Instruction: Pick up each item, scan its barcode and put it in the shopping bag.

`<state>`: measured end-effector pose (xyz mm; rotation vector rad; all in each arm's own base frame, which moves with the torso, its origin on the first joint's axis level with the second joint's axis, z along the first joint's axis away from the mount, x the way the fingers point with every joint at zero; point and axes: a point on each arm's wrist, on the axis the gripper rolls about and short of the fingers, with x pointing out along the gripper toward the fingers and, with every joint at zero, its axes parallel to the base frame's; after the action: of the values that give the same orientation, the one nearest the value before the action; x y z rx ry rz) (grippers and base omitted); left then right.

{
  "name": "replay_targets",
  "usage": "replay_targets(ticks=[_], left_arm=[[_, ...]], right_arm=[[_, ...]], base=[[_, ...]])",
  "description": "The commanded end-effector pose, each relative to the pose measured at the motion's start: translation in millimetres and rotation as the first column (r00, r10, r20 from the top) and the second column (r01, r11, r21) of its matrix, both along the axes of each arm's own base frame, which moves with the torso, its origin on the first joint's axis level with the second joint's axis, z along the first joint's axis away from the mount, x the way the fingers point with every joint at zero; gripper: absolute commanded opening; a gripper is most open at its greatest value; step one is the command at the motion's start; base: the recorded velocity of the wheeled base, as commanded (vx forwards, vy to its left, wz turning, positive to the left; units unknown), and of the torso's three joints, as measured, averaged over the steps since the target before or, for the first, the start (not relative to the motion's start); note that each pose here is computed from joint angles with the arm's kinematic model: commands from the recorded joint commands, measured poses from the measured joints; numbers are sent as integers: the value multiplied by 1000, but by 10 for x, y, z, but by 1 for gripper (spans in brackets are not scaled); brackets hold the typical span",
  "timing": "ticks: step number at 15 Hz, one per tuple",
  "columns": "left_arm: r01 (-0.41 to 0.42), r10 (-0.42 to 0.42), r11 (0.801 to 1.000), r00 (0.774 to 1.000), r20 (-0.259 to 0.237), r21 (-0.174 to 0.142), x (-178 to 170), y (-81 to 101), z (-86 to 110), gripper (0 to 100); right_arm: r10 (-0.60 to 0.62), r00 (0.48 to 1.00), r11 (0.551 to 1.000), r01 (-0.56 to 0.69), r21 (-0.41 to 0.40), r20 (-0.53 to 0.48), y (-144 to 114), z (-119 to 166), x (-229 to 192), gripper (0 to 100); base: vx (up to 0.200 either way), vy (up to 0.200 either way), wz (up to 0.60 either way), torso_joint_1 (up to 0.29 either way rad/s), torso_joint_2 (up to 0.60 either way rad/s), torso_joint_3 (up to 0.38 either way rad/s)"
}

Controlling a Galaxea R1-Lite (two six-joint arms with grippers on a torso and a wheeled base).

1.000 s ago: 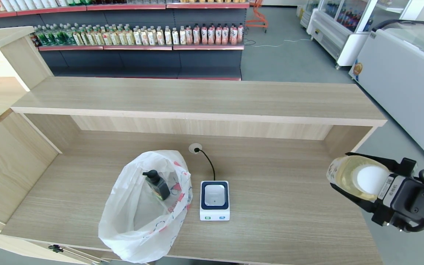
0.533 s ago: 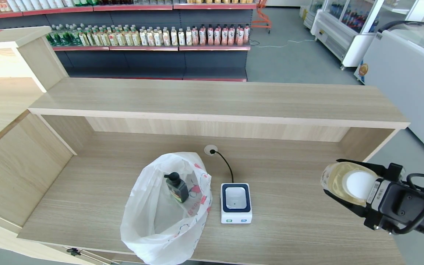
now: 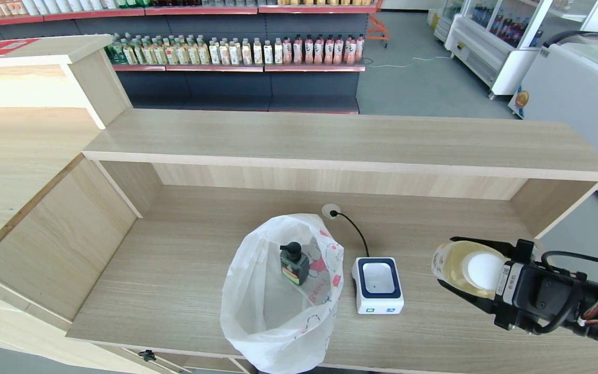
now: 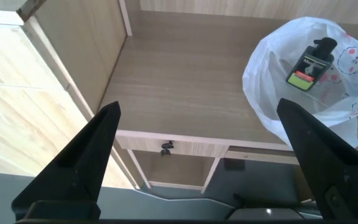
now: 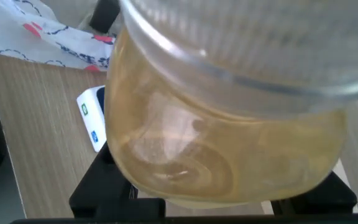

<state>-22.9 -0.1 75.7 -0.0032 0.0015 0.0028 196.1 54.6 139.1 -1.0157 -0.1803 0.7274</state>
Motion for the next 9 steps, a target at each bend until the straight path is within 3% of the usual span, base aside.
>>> replay_targets(ticks=[1, 4, 9], left_arm=[[0, 0, 1000, 1000, 0, 0, 0, 0, -1, 100], [0, 0, 1000, 1000, 0, 0, 0, 0, -1, 100], [0, 0, 1000, 1000, 0, 0, 0, 0, -1, 100]], right_arm=[[16, 999, 1000, -16, 6, -52, -116, -231, 235, 0], [58, 998, 998, -58, 2, -40, -333, -458, 448, 0], [100, 994, 995, -99, 17, -44, -350, -608, 678, 0]], base=[[0, 0, 0, 0, 0, 0], [0, 0, 0, 0, 0, 0], [0, 0, 0, 0, 0, 0]])
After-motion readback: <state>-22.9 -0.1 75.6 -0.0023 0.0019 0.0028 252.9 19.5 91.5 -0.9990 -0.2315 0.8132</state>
